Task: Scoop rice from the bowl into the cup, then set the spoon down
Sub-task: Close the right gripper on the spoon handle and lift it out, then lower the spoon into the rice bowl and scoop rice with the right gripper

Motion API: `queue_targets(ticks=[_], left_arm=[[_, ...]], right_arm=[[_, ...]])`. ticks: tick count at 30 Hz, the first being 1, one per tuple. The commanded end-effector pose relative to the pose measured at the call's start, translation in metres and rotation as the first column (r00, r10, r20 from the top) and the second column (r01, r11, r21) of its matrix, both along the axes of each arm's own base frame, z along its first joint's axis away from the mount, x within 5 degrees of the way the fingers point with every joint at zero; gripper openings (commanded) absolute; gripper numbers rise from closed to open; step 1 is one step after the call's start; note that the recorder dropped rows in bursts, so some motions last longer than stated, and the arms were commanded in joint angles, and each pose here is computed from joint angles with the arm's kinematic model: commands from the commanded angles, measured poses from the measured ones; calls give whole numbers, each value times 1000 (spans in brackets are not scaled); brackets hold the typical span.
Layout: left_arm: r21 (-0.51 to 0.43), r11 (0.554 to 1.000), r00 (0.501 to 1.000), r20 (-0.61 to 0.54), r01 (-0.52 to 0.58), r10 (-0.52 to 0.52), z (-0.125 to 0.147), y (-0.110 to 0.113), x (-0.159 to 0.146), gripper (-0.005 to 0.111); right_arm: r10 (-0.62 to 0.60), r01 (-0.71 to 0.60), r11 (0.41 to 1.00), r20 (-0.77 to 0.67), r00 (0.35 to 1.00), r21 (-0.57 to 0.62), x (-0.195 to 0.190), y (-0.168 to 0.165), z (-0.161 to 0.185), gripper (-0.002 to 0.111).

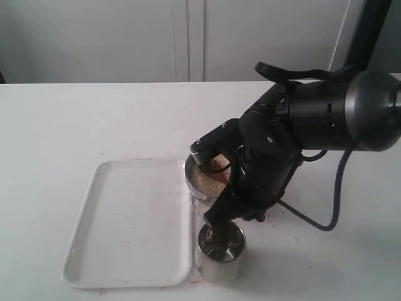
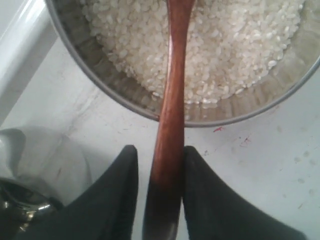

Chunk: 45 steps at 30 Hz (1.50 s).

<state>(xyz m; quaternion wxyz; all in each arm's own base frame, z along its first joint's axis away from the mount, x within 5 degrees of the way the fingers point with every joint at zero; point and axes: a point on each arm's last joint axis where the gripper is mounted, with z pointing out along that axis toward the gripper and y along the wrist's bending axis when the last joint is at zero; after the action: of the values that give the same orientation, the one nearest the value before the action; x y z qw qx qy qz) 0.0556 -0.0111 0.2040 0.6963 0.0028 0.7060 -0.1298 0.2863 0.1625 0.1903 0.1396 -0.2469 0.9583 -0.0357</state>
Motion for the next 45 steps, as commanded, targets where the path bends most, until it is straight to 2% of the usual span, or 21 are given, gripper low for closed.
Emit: queue_targets(ticks=[1,5,10,22,27,29,30,32,36,38,40,42,45], left_arm=[[-10,1000,1000,7,9,-9,2,0,0,14],[-10,1000,1000,7,9,-9,2,0,0,14],[-10,1000,1000,7,9,-9,2,0,0,14],[-10,1000,1000,7,9,-9,2,0,0,14],[-10,1000,1000,7,9,-9,2,0,0,14],[-10,1000,1000,7,9,-9,2,0,0,14],[-10,1000,1000,7,9,-9,2,0,0,14],[-10,1000,1000,7,9,-9,2,0,0,14],[-10,1000,1000,7,9,-9,2,0,0,14],[-10,1000,1000,7,9,-9,2,0,0,14],[-10,1000,1000,7,9,-9,2,0,0,14],[-10,1000,1000,7,9,-9,2,0,0,14],[-10,1000,1000,7,9,-9,2,0,0,14]], right_arm=[[-5,5,1000,10,1000,2,1,1,1,15],[-24,24,1000,-11,1000,-13,-1,-1,3,0],[-30,29,998,-6,1000,-59,-9,-11,22,0],[25,2,974,115,993,-228,-64,-65,118,0],[156,-71,933,218,963,-353,-79,-72,138,0],[229,-106,890,233,945,-443,-81,-70,135,0],[296,-131,834,235,926,-536,-81,-67,127,0],[319,-118,797,246,915,-592,-80,-64,118,0],[365,-94,741,280,888,-665,-69,-51,96,0],[409,-144,711,238,881,-688,-60,-40,79,0],[489,-214,643,180,854,-735,-45,-26,55,0],[521,-212,586,163,838,-782,-34,-19,41,0],[549,-252,533,104,829,-807,-26,-13,20,0]])
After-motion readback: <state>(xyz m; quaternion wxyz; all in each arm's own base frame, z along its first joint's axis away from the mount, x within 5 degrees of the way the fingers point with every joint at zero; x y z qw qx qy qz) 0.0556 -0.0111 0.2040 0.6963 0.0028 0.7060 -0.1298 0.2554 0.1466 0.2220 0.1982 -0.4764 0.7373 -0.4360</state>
